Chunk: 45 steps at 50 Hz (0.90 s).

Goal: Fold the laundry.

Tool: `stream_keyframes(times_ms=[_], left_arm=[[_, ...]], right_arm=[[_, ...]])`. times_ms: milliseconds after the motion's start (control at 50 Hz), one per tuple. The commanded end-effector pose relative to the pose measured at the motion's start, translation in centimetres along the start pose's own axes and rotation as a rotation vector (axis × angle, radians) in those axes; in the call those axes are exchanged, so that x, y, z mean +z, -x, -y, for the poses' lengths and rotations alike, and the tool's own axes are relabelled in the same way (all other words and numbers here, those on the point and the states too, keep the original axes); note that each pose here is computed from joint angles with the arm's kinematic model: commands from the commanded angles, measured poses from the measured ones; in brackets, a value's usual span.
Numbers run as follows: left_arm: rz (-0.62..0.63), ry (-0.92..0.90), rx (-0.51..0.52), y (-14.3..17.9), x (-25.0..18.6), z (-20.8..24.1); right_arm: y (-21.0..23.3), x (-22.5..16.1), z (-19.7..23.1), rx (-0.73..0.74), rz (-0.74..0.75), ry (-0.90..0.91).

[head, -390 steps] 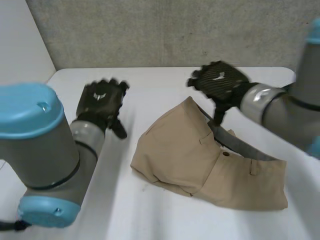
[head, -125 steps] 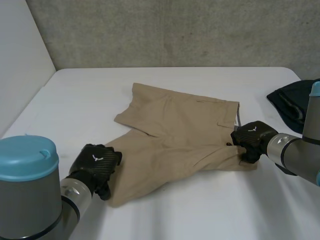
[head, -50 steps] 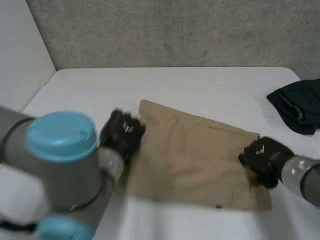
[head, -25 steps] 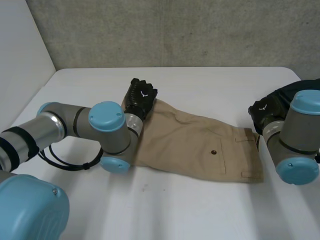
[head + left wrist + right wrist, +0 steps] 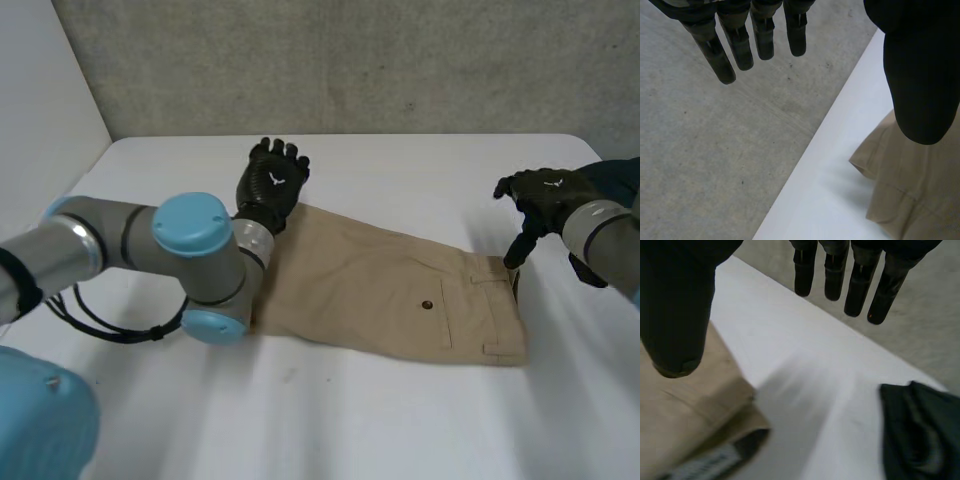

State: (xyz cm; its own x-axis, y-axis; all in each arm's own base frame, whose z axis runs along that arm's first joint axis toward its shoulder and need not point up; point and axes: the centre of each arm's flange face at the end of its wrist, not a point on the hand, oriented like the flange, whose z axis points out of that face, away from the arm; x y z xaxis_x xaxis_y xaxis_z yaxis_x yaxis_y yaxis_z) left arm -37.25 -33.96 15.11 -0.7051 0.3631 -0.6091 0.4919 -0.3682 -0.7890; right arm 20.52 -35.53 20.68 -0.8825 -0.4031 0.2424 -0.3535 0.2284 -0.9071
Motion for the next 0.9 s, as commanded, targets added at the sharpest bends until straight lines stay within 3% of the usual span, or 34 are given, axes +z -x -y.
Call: stream_keyframes(times_ms=[20,200,380,900], left_arm=[[-0.007,0.012,-0.122,2.2,-2.6,2.3],[-0.033,0.085,-0.242,3.4,-4.8,2.6],[-0.027,0.130,-0.244,4.1,-5.4,1.5],[-0.029,0.144,-0.240,4.1,-5.7,1.4]], right_arm=[[0.2,1.6,-0.2,0.158,0.123,0.043],[0.7,4.8,-2.9,0.220,0.149,0.119],[1.0,6.1,-4.7,0.222,0.149,0.158],[-1.0,4.9,-4.1,0.205,0.044,0.154]])
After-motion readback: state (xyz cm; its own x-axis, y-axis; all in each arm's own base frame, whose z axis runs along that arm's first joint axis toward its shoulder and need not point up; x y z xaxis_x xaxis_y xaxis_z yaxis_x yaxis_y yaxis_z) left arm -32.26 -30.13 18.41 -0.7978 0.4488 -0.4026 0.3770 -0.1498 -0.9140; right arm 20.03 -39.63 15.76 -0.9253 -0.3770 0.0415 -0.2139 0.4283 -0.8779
